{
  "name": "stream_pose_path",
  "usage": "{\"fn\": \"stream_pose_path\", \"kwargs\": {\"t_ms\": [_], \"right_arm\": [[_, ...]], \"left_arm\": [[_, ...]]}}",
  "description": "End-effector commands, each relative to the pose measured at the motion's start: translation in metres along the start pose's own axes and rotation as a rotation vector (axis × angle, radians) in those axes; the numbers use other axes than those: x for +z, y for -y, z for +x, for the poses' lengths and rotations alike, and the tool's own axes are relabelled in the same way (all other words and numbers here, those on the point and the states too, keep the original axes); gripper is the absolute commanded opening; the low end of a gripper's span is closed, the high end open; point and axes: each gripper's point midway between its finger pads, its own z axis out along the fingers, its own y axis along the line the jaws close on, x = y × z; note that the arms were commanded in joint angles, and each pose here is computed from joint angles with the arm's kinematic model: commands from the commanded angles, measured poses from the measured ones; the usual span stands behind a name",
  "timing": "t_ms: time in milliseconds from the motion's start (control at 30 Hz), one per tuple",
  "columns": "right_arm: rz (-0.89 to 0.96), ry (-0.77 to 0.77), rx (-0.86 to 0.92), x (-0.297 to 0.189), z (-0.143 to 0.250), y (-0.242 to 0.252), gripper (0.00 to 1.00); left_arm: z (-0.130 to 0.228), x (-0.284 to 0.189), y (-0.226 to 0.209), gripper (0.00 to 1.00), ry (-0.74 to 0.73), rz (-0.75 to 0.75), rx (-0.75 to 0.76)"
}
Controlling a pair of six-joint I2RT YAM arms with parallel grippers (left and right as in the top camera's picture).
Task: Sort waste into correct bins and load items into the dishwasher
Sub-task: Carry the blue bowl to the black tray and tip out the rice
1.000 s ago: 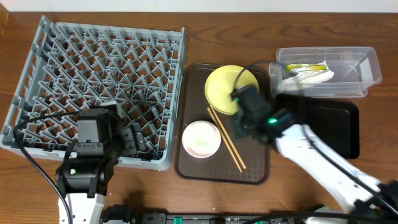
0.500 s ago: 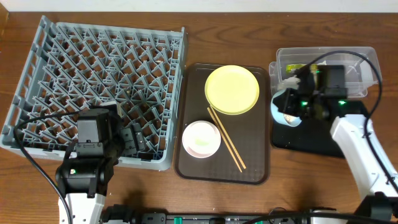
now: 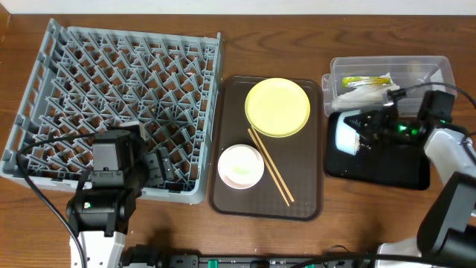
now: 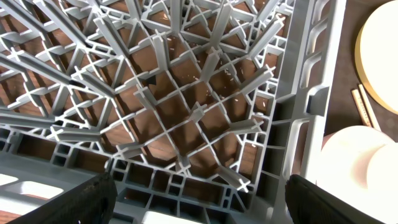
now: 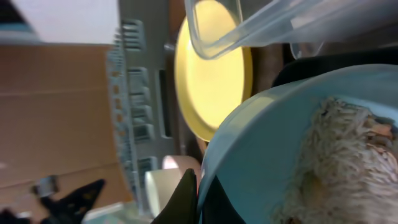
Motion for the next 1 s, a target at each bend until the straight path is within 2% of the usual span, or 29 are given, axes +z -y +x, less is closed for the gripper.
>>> {"fn": "stream_pose_path", "kwargs": {"t_ms": [0,267,533,833,967], "right_arm": [[-0.202,-0.018,0.046,-0.011,-0.001,-0.012,0.01],[-0.443,-0.019,0.167,-0.028,-0.012,-0.004,0.01],[-0.446,0.041,0.234,-0.045,-0.023,0.013,0.01],[-0.466,0.158,0.413,-0.09,-0.041,0.036,0.01],[-0.474,0.219,0.439,-0.11,-0.047,0.046,0.01]], "left_arm": [[-0.004,-0.003,0.002,0.89,0.009,0.011,-0.002],[-0.004,-0.003,0.002,0.89,0.009,0.011,-0.002],[-0.004,-0.003,0.002,0.9,0.009,0.011,-0.002],[-0.004,-0.003,0.002,0.89,0.009,0.011,-0.002],[-0.004,-0.003,0.002,0.89,0.009,0.011,-0.002]]}}
